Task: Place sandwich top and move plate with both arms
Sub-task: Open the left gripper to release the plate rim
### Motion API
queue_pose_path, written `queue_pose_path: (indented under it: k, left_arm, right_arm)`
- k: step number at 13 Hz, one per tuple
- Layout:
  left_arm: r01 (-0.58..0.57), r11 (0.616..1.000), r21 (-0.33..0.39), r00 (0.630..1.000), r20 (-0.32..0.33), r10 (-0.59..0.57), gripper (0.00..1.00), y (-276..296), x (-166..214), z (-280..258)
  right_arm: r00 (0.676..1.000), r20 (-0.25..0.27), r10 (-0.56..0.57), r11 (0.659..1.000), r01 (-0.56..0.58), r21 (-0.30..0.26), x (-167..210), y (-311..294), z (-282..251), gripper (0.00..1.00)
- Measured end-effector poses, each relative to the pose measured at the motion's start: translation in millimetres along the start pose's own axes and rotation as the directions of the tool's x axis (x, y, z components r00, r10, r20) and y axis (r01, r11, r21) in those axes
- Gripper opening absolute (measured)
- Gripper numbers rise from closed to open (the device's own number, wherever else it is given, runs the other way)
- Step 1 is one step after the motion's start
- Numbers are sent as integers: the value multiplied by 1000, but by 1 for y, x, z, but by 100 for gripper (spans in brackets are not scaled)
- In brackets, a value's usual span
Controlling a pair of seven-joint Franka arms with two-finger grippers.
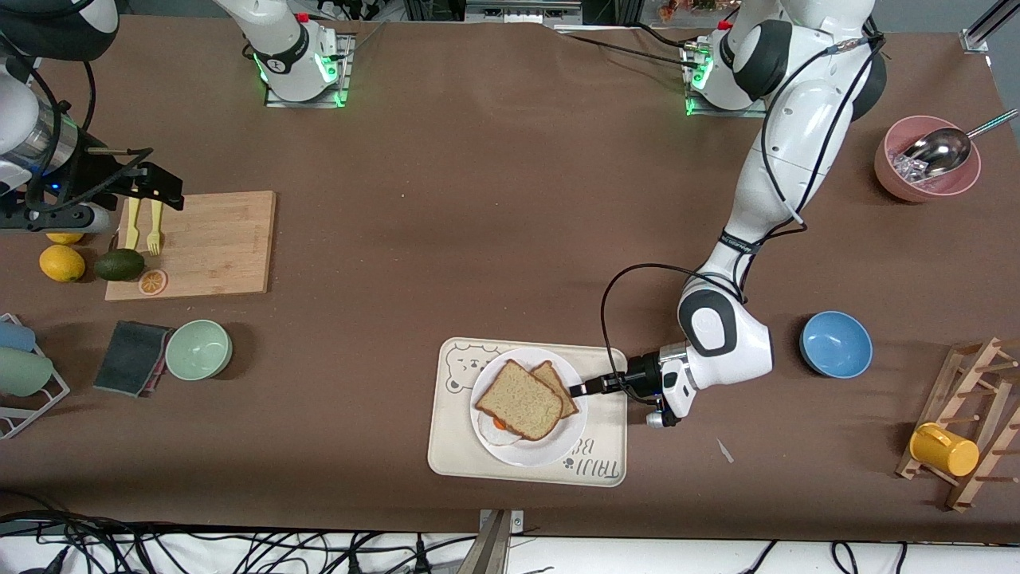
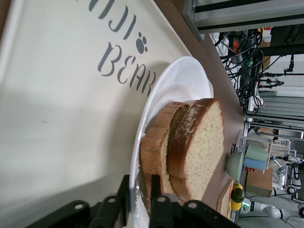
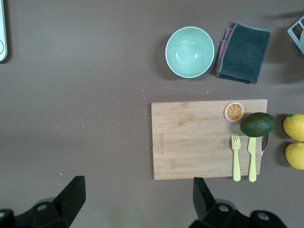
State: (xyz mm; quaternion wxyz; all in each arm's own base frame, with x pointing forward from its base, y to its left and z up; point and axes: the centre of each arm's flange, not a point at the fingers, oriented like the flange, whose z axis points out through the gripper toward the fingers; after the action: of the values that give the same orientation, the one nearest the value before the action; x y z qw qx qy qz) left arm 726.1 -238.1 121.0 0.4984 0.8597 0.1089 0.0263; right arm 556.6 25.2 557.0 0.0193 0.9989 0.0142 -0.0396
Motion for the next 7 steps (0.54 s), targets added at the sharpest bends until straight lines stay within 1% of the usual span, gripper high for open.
queue_pose_path:
  k: [3, 4, 6, 7]
  left_arm:
    - [-3, 1000, -2, 1000, -4, 3, 59, 2, 2, -3]
    - [-15, 1000, 2, 1000, -4, 15, 68, 6, 3, -6]
    - [-81, 996, 46, 997, 13, 81, 91, 19, 5, -12]
    - [-114, 991, 71, 993, 20, 113, 99, 25, 7, -19]
  right_arm:
    - [1000, 0, 0, 1000, 0, 0, 0, 0, 0, 100]
    - [1000, 0, 0, 1000, 0, 0, 0, 0, 0, 100]
    - [1000, 1, 0, 1000, 0, 0, 0, 0, 0, 100]
    - [1000, 1, 0, 1000, 0, 0, 0, 0, 0, 100]
